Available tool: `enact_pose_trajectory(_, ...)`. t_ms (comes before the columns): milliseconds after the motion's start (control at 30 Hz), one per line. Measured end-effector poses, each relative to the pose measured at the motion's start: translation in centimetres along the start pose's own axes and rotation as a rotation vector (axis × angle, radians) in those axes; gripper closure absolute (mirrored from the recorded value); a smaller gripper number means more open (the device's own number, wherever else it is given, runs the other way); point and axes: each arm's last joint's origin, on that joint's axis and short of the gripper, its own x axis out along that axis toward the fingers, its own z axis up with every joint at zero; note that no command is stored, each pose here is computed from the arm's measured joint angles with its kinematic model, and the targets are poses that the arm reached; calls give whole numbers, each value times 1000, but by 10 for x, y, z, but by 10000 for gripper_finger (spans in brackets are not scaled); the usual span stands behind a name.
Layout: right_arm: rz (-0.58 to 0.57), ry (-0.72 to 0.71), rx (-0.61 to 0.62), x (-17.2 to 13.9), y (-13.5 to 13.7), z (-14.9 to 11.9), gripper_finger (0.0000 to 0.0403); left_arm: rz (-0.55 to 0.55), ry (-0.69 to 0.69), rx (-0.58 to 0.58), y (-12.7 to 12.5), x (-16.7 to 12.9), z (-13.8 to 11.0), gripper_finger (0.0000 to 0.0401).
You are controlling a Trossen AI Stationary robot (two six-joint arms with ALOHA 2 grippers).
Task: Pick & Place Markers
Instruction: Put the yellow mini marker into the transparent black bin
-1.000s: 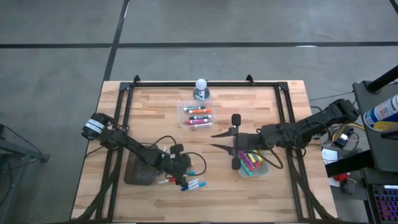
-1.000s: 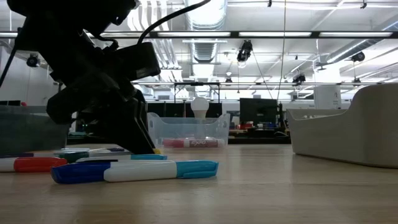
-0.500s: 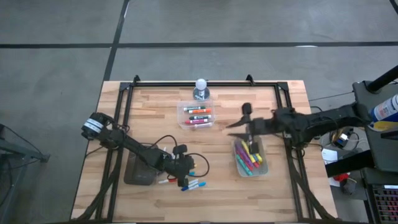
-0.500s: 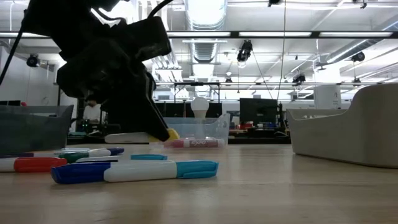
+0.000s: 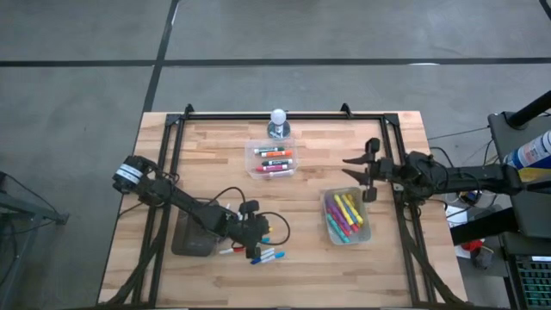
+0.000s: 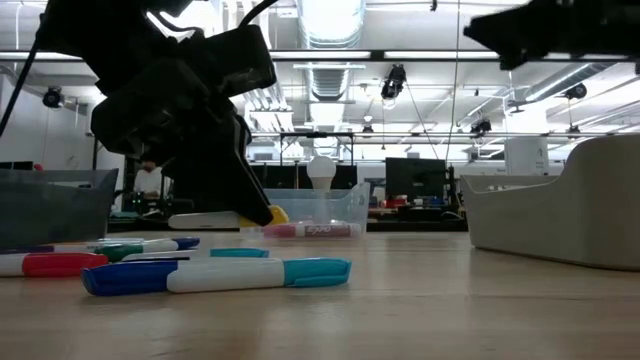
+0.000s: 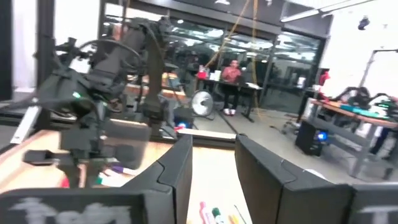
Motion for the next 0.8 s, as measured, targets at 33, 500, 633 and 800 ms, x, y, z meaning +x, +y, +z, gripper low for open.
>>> enact_pose_trajectory(33, -9, -4, -5, -4, 0, -4, 287, 0, 0, 0, 0, 0, 0, 371)
enact_pose_trajectory(500, -24, -49, -61, -33, 4, -47, 296, -6, -3, -6, 0, -4, 2, 371)
enact_pose_trajectory(633, -44, -4, -61, -36, 4, -51, 298, -13, -14, -5, 3, -18, 8, 371)
enact_pose_trajectory(800, -43, 33, -65, -35, 4, -55, 293, -28, -67, -22, 9, -45, 21, 371)
